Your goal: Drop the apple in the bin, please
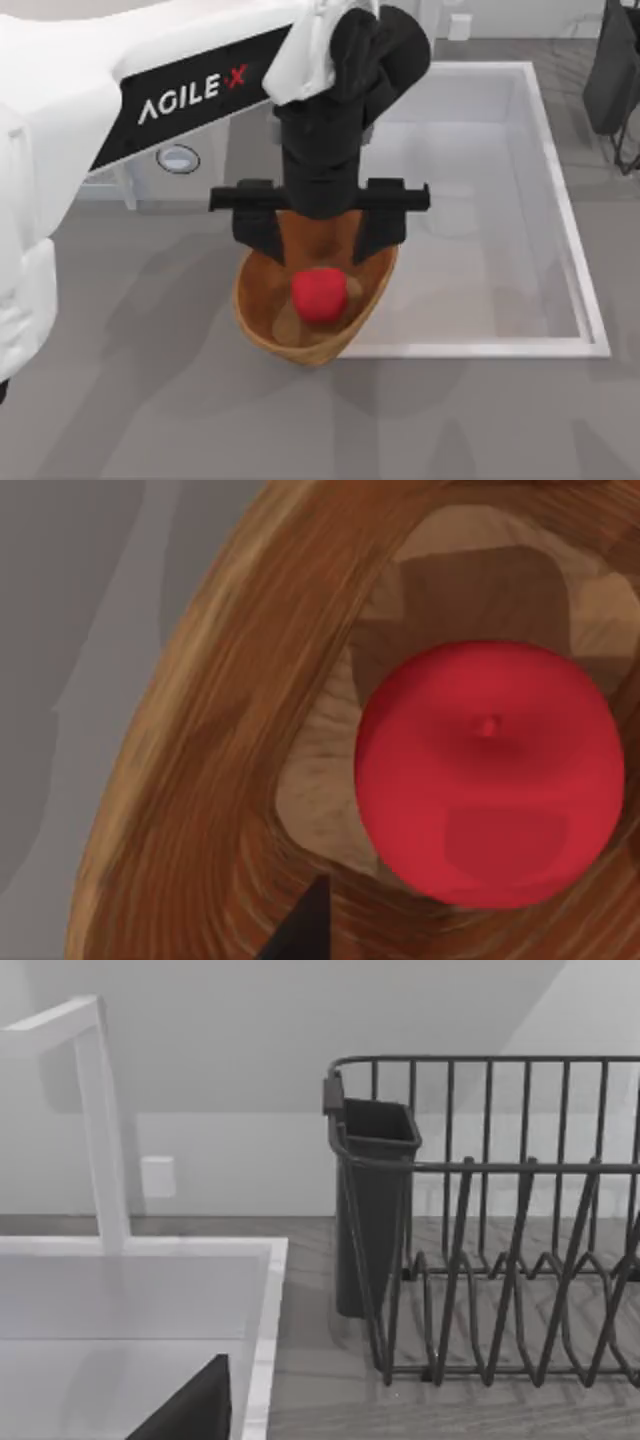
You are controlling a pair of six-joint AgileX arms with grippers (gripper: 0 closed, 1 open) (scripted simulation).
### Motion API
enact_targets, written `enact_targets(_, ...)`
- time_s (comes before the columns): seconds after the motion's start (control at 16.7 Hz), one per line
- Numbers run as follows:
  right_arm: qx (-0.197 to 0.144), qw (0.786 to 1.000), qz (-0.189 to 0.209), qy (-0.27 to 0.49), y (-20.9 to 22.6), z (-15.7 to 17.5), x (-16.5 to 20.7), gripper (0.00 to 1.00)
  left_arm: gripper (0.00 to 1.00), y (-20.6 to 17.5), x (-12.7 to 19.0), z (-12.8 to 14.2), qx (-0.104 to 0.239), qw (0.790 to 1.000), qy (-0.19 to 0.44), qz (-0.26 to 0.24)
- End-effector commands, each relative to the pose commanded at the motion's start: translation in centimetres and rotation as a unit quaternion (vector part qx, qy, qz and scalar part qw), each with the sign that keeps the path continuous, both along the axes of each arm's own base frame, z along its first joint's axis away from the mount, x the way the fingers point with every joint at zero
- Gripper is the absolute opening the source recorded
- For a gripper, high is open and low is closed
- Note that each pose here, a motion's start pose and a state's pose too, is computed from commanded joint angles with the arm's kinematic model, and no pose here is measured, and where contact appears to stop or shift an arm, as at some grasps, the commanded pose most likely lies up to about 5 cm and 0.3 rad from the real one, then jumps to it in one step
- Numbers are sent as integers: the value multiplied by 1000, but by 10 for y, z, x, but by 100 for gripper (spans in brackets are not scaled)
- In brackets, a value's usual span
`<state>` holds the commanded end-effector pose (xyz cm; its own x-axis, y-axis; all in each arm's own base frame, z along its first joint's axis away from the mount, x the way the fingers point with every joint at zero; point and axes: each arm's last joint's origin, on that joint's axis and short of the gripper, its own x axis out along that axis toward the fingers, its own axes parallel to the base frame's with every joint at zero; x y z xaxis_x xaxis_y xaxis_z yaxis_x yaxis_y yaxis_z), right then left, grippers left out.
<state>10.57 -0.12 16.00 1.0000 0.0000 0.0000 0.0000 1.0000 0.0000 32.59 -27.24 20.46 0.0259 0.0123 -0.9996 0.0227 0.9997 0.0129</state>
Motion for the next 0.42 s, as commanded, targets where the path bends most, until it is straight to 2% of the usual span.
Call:
enact_targets(0.06, 0, 1000, 0, 0, 0, 0, 0, 100, 98, 0, 0, 0, 0, 1000, 0, 0)
enact_targets(0.12, 0, 1000, 0, 0, 0, 0, 0, 100, 100, 0, 0, 0, 0, 1000, 0, 0)
enact_targets(0.42, 0, 1000, 0, 0, 0, 0, 0, 100, 100, 0, 0, 0, 0, 1000, 0, 0)
